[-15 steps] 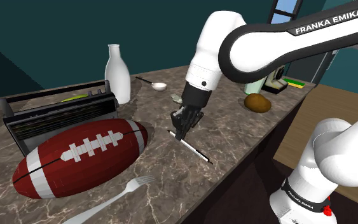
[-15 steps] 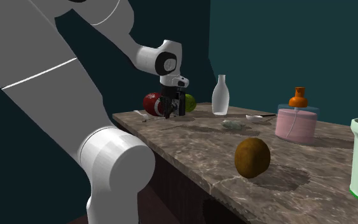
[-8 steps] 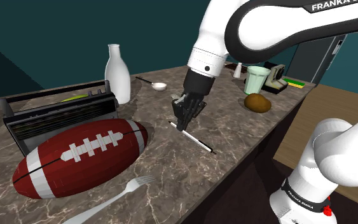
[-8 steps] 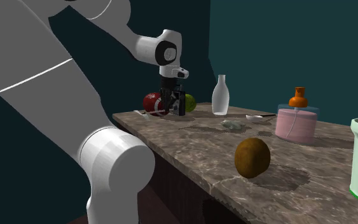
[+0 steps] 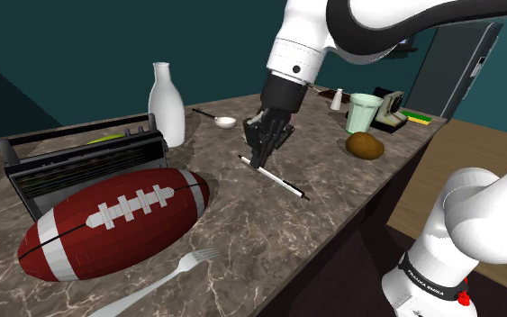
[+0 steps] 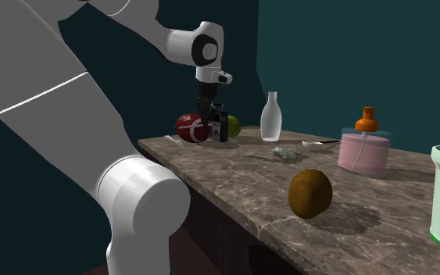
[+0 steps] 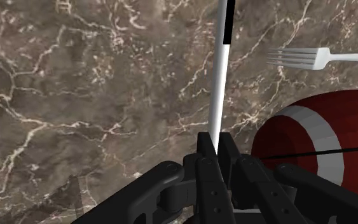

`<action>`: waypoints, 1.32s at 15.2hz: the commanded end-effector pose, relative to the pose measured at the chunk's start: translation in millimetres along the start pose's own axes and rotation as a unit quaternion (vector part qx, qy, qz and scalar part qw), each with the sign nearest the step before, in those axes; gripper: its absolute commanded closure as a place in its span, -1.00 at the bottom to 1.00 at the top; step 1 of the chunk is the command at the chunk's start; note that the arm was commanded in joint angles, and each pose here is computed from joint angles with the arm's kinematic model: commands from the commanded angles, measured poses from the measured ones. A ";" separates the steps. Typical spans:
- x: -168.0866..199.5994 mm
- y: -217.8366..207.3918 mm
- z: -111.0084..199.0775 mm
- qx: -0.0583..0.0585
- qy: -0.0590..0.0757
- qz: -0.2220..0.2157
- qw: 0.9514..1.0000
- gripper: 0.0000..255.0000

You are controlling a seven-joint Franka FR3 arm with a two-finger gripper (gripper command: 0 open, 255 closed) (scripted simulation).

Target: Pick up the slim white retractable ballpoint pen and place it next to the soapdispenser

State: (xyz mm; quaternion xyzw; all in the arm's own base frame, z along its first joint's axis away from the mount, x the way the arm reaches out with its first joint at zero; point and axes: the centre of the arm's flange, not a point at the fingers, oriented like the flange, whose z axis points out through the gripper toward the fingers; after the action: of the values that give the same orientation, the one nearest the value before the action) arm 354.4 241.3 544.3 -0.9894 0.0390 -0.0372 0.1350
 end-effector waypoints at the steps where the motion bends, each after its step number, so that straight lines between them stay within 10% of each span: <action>1: 0.1 -2.1 -10.4 0.000 0.000 0.000 1.000 1.00; 20: 6.4 -29.2 -106.8 0.000 0.000 0.000 1.000 1.00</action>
State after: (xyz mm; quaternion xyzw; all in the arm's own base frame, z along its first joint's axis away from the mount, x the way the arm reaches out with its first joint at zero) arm 353.5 241.0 650.2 -0.9894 0.0390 -0.0372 0.1350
